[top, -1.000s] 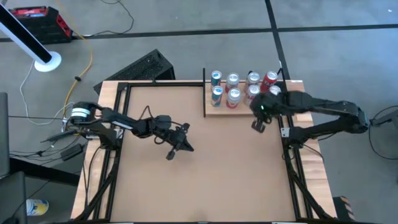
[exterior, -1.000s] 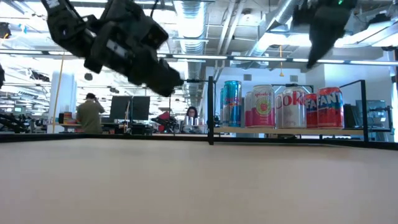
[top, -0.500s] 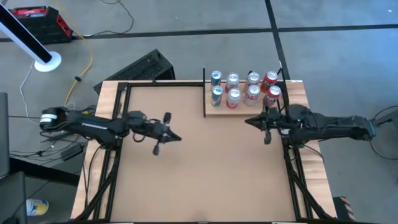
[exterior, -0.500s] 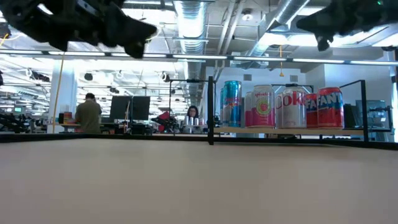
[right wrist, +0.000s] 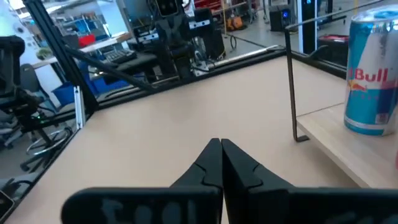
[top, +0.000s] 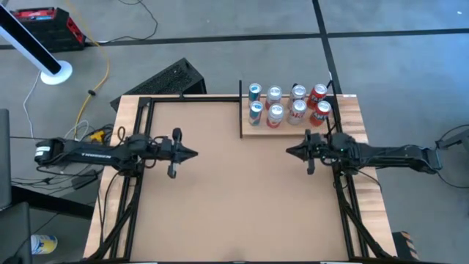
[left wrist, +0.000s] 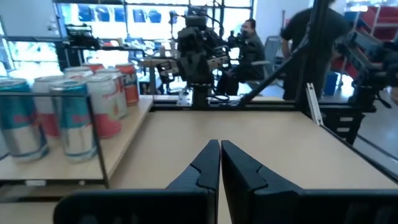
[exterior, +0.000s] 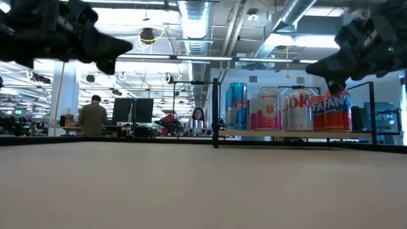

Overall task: Place canned beverage on shelf
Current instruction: Return to Home Position

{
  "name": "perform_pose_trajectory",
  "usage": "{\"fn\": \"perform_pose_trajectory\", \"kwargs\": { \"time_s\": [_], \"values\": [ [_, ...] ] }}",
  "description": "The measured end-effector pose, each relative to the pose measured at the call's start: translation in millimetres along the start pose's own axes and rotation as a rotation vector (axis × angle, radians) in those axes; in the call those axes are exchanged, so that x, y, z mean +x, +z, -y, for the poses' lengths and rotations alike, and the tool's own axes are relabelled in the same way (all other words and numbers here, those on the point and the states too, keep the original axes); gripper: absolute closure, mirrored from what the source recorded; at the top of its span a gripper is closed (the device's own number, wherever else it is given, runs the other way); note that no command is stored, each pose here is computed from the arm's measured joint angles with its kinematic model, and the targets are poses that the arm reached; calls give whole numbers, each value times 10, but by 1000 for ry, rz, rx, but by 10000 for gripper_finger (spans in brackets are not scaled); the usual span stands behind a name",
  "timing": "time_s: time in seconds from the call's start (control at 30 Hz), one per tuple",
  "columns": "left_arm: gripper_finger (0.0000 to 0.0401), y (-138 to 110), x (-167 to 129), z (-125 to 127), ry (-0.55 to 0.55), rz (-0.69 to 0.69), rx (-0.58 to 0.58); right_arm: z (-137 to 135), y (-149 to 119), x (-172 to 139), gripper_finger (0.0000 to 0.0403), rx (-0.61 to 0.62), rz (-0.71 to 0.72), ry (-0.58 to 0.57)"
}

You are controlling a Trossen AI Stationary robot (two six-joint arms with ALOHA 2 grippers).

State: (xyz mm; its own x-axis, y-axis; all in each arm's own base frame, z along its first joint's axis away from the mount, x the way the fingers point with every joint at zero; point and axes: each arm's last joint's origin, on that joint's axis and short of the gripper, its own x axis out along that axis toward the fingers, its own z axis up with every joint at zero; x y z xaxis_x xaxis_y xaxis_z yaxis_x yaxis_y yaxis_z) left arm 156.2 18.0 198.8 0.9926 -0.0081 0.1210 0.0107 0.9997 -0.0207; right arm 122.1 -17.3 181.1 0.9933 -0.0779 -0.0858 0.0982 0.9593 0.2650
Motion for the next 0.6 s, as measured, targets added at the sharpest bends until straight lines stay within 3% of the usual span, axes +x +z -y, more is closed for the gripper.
{"fn": "perform_pose_trajectory", "kwargs": {
  "time_s": [0.17, 0.4, 0.6],
  "values": [
    [401, -140, -221, 1, 22, 32, -19, 30, -111, -8, 383, -2, 22, 3],
    [401, -209, -318, -7, 72, -58, -58, 31, -154, -9, 382, -6, 54, 16],
    [401, -291, -361, -7, 94, -151, -76, 22, -128, -11, 382, -116, 94, -30]
  ]
}}
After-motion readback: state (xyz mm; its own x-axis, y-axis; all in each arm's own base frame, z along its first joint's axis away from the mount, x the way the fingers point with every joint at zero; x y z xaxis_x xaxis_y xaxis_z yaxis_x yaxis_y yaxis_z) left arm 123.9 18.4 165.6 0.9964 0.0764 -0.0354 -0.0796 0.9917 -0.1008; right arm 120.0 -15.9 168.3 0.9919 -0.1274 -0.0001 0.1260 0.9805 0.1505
